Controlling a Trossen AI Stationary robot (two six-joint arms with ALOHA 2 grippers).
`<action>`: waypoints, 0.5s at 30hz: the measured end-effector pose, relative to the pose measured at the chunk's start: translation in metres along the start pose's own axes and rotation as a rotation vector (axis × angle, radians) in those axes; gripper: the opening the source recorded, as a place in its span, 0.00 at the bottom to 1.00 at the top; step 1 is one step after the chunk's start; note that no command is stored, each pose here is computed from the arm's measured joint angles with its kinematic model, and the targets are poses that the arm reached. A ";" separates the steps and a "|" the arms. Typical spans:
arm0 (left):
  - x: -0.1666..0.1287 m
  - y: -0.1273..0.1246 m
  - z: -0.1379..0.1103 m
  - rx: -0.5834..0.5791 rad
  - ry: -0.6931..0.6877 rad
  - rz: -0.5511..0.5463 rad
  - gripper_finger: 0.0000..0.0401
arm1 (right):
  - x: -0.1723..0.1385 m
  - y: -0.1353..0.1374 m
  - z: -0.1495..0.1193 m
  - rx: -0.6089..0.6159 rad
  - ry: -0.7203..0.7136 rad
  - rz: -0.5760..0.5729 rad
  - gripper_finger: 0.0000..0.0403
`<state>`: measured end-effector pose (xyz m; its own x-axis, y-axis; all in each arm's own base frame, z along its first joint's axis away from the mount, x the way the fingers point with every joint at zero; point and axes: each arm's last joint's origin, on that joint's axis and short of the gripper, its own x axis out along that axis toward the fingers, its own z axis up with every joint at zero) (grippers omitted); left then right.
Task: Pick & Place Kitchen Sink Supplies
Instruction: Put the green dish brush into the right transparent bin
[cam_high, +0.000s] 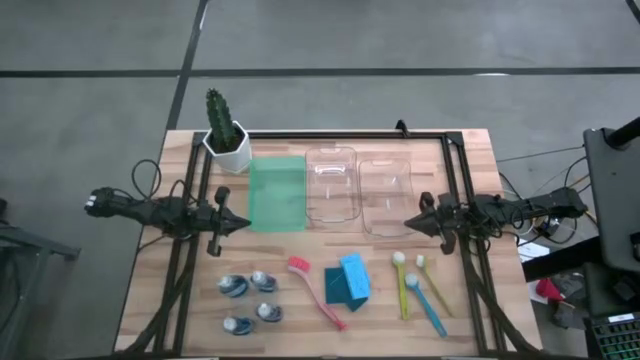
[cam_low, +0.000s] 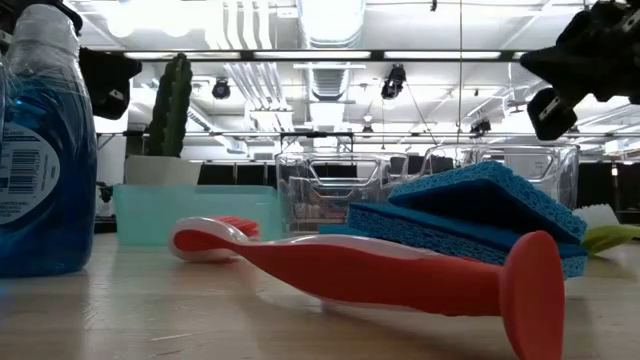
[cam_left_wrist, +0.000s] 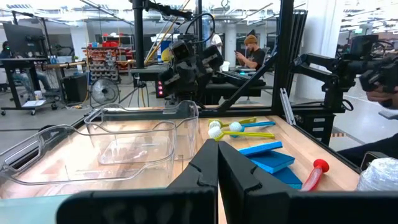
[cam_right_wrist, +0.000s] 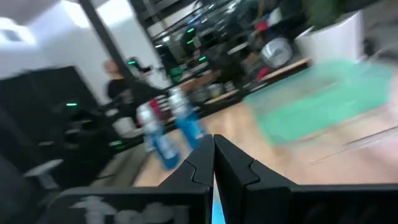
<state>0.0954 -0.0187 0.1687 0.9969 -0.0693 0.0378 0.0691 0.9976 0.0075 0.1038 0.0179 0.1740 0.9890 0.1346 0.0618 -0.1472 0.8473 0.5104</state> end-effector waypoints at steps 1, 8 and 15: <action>0.000 0.000 0.000 0.000 0.000 0.000 0.01 | 0.000 0.001 0.000 0.018 0.012 0.024 0.02; 0.000 0.000 0.000 0.000 0.000 0.000 0.01 | 0.003 0.008 0.000 0.207 0.057 0.152 0.02; 0.000 0.000 0.000 0.000 0.000 0.000 0.01 | 0.008 0.026 -0.001 0.335 0.065 0.255 0.10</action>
<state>0.0954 -0.0187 0.1688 0.9969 -0.0692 0.0381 0.0690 0.9976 0.0075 0.1082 0.0410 0.1869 0.9167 0.3599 0.1735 -0.3634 0.5704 0.7366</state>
